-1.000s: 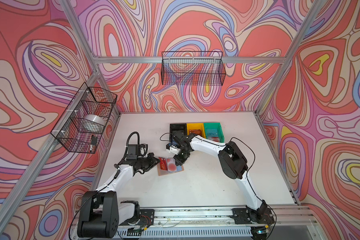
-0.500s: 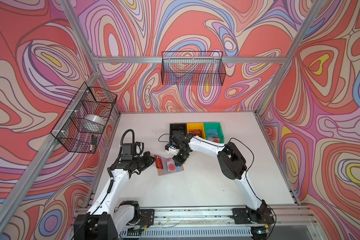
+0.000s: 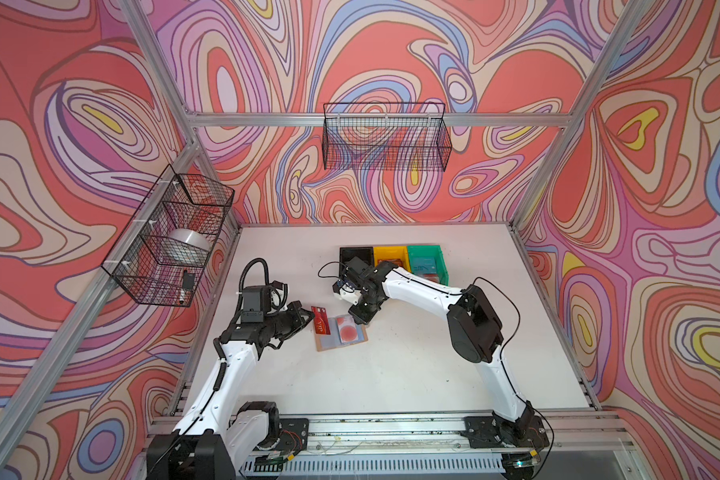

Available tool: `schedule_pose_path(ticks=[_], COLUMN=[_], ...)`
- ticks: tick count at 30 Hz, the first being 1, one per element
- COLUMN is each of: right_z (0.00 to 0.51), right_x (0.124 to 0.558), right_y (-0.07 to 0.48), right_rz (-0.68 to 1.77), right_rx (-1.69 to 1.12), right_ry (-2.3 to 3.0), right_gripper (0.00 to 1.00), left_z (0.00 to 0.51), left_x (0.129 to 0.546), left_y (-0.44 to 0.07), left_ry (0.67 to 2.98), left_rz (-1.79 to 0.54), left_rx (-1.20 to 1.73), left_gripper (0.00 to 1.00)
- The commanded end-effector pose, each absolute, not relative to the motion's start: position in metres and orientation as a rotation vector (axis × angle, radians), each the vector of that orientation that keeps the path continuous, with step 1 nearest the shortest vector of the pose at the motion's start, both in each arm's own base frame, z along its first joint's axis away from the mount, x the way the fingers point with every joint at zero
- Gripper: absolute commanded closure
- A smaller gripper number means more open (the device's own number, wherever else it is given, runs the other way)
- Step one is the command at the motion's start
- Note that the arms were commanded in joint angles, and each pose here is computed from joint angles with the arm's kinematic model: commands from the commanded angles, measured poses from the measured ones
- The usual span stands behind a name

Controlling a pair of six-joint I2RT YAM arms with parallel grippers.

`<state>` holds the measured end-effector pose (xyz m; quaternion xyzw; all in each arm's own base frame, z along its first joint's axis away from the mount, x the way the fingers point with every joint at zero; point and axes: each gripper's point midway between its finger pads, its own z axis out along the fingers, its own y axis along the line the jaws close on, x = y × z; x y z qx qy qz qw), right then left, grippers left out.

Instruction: Take the credit cards out of the card holder

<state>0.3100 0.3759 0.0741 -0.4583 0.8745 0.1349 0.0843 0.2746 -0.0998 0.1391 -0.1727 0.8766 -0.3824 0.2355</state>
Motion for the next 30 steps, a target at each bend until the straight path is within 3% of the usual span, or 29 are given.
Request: schedule_pose_path(ticks=[1, 9, 14, 18, 24, 30], right_z=[0.129, 0.191, 0.193, 0.184, 0.166, 0.146], right_x=[0.319, 0.334, 0.335, 0.331, 0.333, 0.331], right_y=[0.372, 0.363, 0.364, 0.369, 0.365, 0.363], right_rz=[0.430, 0.939, 1.121, 1.186, 1.153, 1.148], right_rx=[-1.332, -1.126, -1.100, -1.114, -1.091, -1.074], right_ry=[2.516, 2.487, 2.464, 2.468, 2.524, 2.578], right_gripper=[0.72, 0.58, 0.55, 0.53, 0.51, 0.51], left_z=[0.163, 0.185, 0.200, 0.203, 0.175, 0.136], left_x=[0.289, 0.307, 0.314, 0.320, 0.320, 0.304], left_y=[-0.117, -0.136, -0.152, -0.158, -0.156, -0.127], left_ry=[2.270, 2.047, 1.946, 1.903, 2.026, 2.308], left_rz=[-1.230, -1.392, -1.453, -1.490, -1.463, -1.131], left_rx=[-0.354, -0.275, -0.204, -0.204, -0.292, -0.435], left_gripper=[0.97, 0.89, 0.83, 0.84, 0.83, 0.66])
